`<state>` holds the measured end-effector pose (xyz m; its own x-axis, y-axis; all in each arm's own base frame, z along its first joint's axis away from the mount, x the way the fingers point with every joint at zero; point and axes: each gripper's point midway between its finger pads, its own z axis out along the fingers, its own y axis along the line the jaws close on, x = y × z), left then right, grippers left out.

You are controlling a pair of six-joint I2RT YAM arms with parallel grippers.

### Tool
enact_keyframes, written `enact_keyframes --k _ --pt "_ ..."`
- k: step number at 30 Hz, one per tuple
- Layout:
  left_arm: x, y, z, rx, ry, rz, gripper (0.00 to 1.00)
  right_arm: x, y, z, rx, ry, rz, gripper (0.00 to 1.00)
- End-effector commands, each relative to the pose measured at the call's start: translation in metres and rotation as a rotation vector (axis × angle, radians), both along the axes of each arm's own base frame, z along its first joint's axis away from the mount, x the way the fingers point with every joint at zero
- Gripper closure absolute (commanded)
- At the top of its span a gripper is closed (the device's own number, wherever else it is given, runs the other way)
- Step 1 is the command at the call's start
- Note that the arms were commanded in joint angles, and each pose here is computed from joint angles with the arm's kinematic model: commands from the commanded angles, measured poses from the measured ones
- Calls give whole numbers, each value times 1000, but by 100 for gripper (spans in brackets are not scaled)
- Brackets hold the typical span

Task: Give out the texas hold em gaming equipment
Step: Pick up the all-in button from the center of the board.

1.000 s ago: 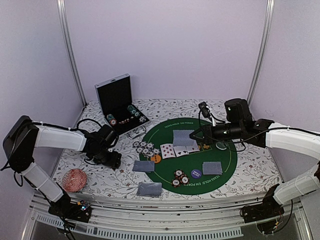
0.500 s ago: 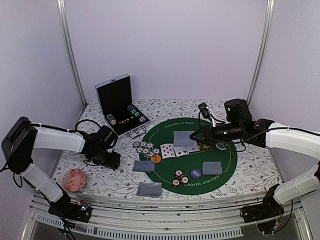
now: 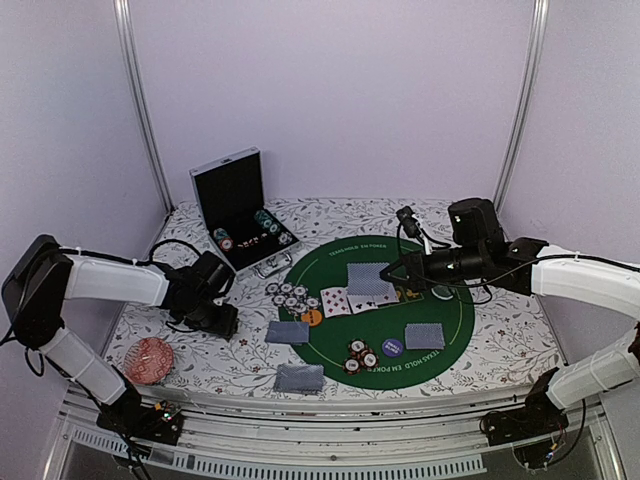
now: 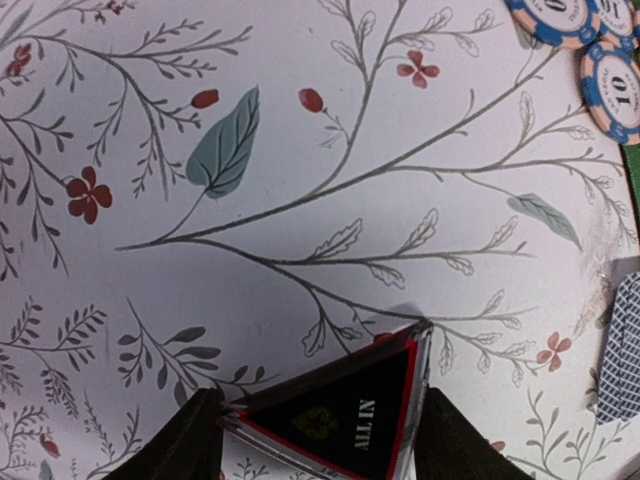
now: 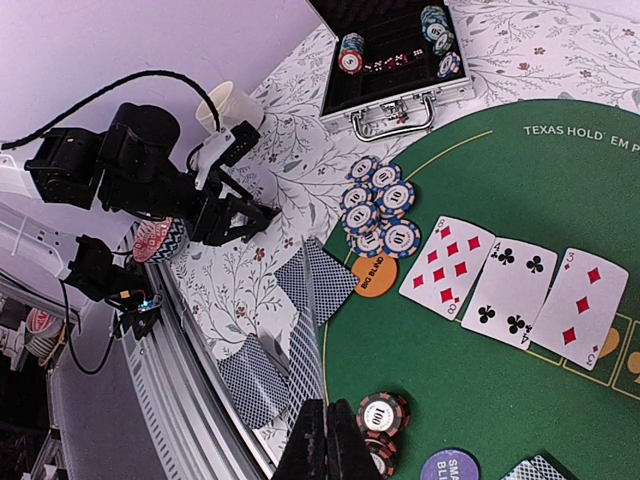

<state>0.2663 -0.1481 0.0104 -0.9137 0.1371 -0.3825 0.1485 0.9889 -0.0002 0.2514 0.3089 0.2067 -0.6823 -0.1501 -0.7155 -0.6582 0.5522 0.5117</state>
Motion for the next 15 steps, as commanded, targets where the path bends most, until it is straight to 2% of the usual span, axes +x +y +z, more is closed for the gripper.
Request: enact_keyframes --k 1,15 --pt "-17 4 -3 14 54 -22 56 -1 6 14 25 -27 27 98" --pt "2 -8 34 15 -37 -88 59 2 6 23 39 -50 15 98"
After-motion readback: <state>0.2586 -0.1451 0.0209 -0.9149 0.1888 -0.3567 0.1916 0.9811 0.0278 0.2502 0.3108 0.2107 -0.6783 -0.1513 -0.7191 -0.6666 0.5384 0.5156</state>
